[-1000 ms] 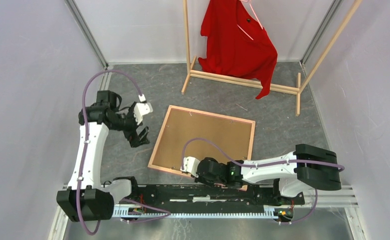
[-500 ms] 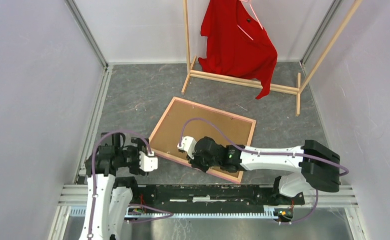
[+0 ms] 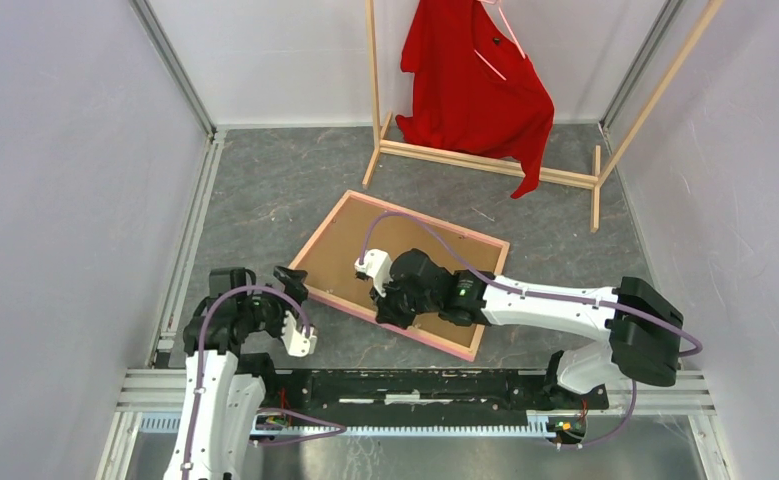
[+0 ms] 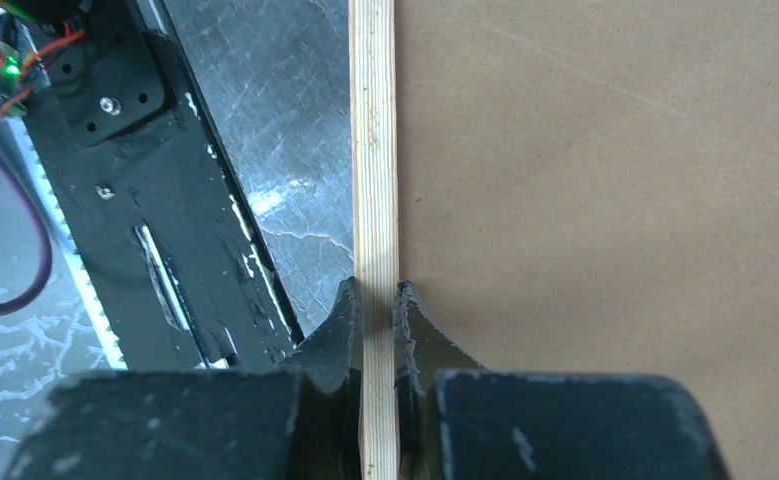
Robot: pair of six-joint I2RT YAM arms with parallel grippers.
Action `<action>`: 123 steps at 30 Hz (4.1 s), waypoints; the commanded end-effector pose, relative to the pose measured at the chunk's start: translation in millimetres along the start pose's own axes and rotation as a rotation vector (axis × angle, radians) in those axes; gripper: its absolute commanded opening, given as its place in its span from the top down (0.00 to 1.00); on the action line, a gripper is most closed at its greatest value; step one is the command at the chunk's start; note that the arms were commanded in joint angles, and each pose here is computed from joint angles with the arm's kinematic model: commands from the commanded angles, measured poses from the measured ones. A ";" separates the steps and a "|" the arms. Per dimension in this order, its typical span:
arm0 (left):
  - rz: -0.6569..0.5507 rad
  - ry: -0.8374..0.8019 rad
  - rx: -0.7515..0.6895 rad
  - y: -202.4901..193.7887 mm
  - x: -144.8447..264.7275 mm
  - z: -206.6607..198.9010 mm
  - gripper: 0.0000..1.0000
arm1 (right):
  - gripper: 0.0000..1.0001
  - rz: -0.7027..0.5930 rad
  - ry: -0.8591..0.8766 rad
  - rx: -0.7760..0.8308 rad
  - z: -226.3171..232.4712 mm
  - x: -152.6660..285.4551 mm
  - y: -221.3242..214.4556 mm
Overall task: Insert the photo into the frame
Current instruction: Turn over the photo frame at the center of the board.
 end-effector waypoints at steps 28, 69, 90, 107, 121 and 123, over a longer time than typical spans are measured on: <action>-0.034 0.281 -0.442 -15.3 -6.1 76.4 0.82 | 0.20 -0.247 -0.120 0.096 2.1 72.1 97.8; -0.081 0.294 -0.209 -4.4 27.1 110.1 0.59 | 0.82 -0.161 -0.678 0.607 39.0 64.8 55.3; 0.025 0.476 0.782 -38.6 90.9 208.2 0.00 | 1.00 -0.304 -0.524 0.127 14.0 139.5 193.8; -0.017 0.541 1.120 -39.8 91.0 217.9 0.00 | 1.00 -0.389 -0.367 -0.342 -110.3 195.6 178.7; 0.020 0.462 1.184 -50.8 62.6 185.2 0.00 | 1.00 -0.407 -0.534 -0.643 -170.8 211.2 58.4; 0.023 0.435 1.194 -52.3 57.8 180.3 0.00 | 1.00 -0.421 -0.550 -0.698 -174.1 207.9 42.7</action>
Point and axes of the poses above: each gripper's point midway between its finger pads, its own x axis back along the fingers, its own z axis along the line the jaws close on, y = z × x, the point moved 6 cm from there along x, back along the fingers, and after that the axes turned 8 degrees about -x, right-handed, at the moved point
